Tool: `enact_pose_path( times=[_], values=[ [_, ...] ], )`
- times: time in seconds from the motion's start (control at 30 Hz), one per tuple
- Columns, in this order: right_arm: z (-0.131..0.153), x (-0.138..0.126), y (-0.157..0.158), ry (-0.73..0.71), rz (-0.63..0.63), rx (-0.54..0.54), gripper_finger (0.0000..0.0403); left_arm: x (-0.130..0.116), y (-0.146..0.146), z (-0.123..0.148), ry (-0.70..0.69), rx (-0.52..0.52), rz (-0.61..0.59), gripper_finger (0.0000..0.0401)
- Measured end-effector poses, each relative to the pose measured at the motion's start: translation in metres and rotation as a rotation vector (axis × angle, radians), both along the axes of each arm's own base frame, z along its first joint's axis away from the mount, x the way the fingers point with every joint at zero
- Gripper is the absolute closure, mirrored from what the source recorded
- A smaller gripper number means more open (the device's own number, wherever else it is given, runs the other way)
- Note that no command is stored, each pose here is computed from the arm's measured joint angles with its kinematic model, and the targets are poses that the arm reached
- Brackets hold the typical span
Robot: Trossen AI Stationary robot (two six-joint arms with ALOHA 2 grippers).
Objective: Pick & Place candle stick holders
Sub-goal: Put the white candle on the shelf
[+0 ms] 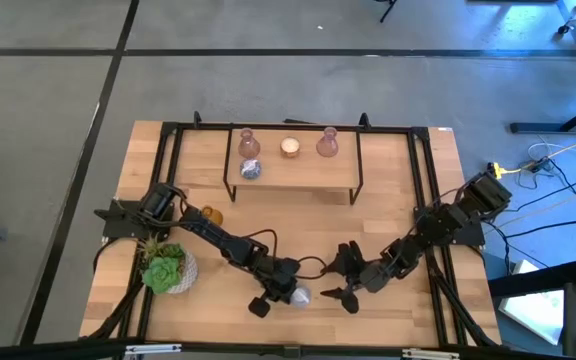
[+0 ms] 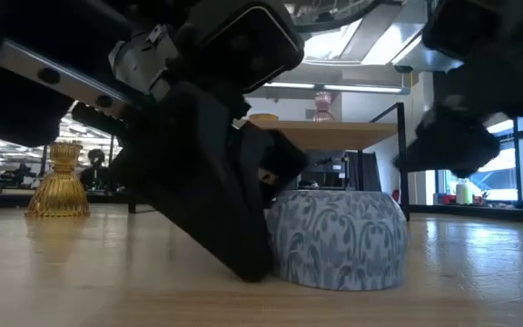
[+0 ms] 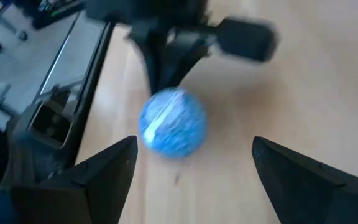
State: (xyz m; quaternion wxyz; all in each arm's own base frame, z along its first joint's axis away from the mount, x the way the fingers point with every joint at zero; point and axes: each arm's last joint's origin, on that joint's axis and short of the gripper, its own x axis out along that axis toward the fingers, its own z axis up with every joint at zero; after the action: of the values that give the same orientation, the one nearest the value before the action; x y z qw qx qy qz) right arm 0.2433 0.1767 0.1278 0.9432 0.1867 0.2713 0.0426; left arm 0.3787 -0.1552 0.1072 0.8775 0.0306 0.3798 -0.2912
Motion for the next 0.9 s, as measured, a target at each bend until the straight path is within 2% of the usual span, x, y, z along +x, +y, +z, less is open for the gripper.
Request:
enact_pose_path(
  times=[0.17, 0.37, 0.57, 0.7, 0.9],
  values=[
    [-0.002, -0.012, 0.014, 0.020, 0.054, 0.000, 0.0082, 0.003, 0.000, 0.002, -0.050, 0.007, 0.012, 0.0399],
    [-0.010, -0.021, 0.023, 0.016, 0.004, -0.029, 0.0082, 0.009, -0.001, 0.008, -0.159, 0.034, 0.036, 0.0399],
    [-0.041, -0.015, 0.027, 0.094, -0.047, -0.020, 0.0082, 0.009, -0.003, 0.016, -0.213, 0.066, 0.087, 0.0400],
    [-0.036, 0.003, 0.032, 0.144, 0.020, 0.010, 0.0081, 0.005, -0.012, 0.022, -0.236, 0.095, 0.100, 0.0400],
    [-0.032, 0.009, 0.035, 0.191, 0.002, -0.054, 0.0068, -0.003, -0.020, 0.024, -0.211, 0.145, 0.112, 0.0399]
  ],
)
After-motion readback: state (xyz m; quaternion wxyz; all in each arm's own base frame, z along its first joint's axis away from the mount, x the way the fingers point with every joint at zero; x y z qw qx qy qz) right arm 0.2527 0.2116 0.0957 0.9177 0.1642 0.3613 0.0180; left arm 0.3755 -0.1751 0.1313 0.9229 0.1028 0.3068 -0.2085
